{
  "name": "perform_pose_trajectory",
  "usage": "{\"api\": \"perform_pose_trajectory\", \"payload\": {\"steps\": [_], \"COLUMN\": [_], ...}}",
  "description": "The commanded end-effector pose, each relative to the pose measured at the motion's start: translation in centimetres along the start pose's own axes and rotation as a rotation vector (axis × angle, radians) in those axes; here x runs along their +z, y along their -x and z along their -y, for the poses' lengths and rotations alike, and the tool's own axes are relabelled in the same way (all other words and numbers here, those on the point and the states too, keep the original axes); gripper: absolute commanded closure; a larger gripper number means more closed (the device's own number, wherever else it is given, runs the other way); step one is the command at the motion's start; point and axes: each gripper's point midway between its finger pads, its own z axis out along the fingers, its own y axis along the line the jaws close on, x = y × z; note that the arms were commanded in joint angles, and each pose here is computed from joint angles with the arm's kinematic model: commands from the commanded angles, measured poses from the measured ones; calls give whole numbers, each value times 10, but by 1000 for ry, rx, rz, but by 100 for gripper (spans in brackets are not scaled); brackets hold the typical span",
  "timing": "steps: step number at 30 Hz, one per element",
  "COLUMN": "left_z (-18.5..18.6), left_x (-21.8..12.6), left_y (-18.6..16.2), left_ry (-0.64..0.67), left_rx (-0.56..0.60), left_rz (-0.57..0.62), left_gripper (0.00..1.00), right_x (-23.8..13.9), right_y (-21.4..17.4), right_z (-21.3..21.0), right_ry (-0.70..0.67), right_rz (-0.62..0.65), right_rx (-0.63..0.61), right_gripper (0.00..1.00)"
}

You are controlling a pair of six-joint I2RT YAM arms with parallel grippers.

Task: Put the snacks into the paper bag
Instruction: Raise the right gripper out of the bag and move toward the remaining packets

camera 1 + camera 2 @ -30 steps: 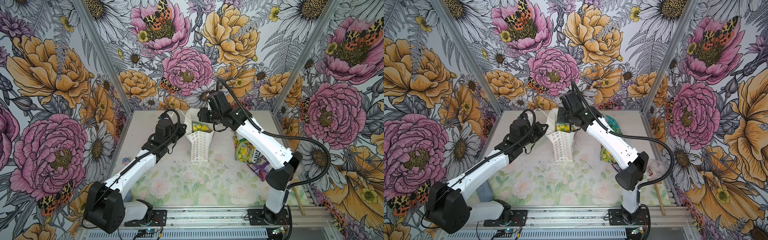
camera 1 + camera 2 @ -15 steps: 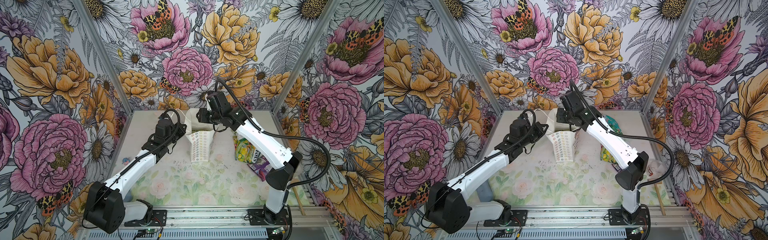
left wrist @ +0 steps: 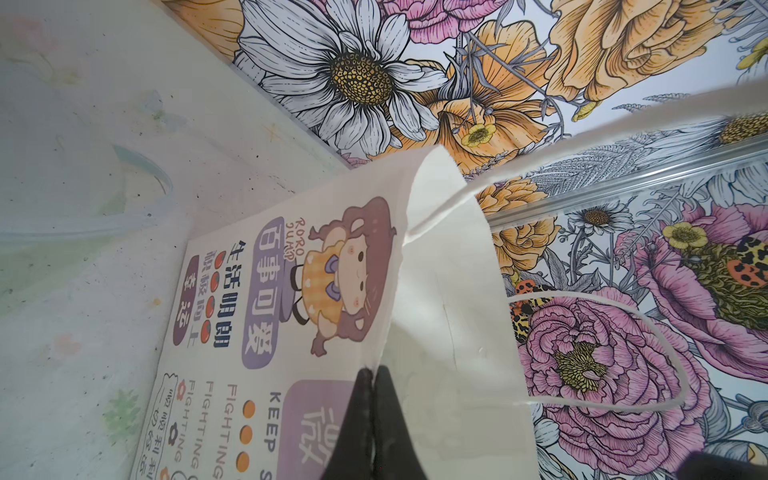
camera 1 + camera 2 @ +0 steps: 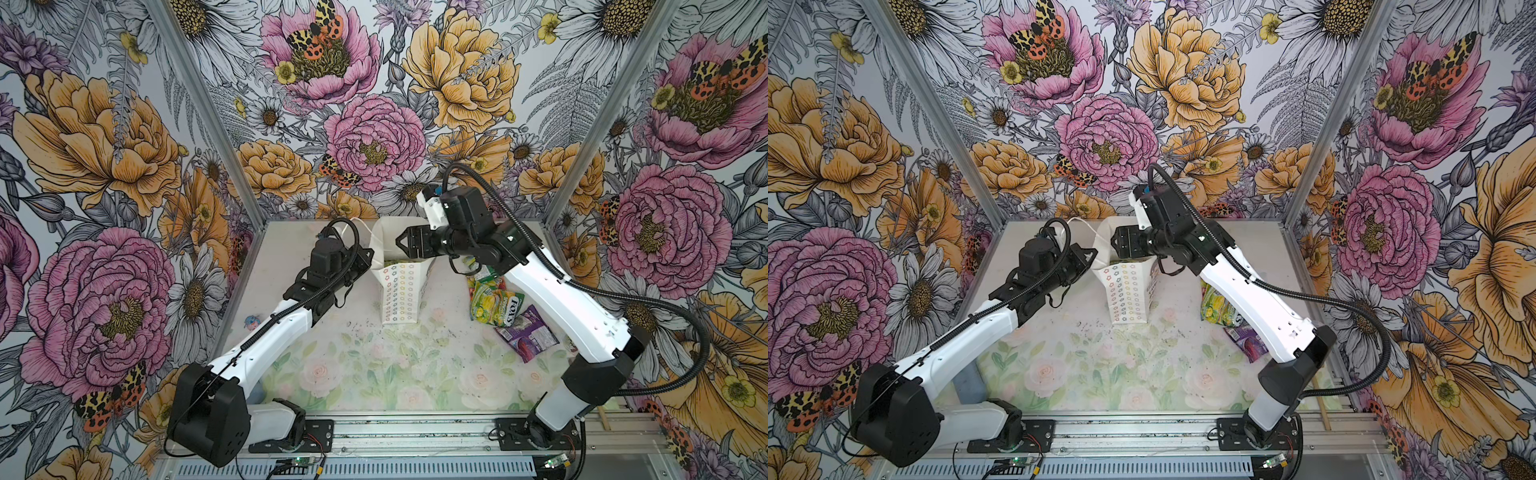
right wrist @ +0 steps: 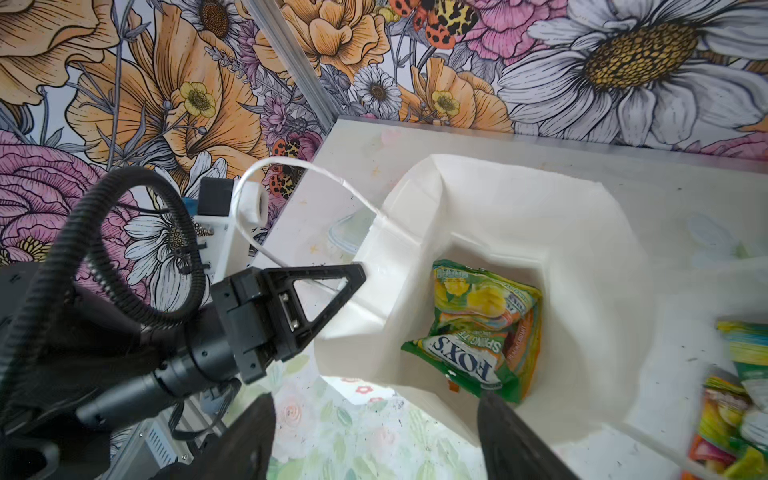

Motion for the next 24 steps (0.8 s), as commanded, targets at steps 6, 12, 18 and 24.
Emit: {"api": "perform_pose_trajectory", "payload": {"steps": [6,12,18,24], "left_z": [-4,-7,-7,-10], "left_x": [-1,-1,1,4], "left_y": [2,5,6,4], "left_ry": [-28,-37,-43,-46], "left_rx": [-18,-29,-33,-44], "left_rz": [-2,1,-6,-14], "left_gripper": [100,100,100,100], "right_x": [-64,-85,-73,-44], "right_y": [-33,-77,-120,-171], "right_z": [60,125,169,211], "right_ry": [-101,-285,-383,-492], "right_rz": [43,36,-43,-201], "right_rx": [81,247,370,475], "right_gripper": [18,14,12,10]}}
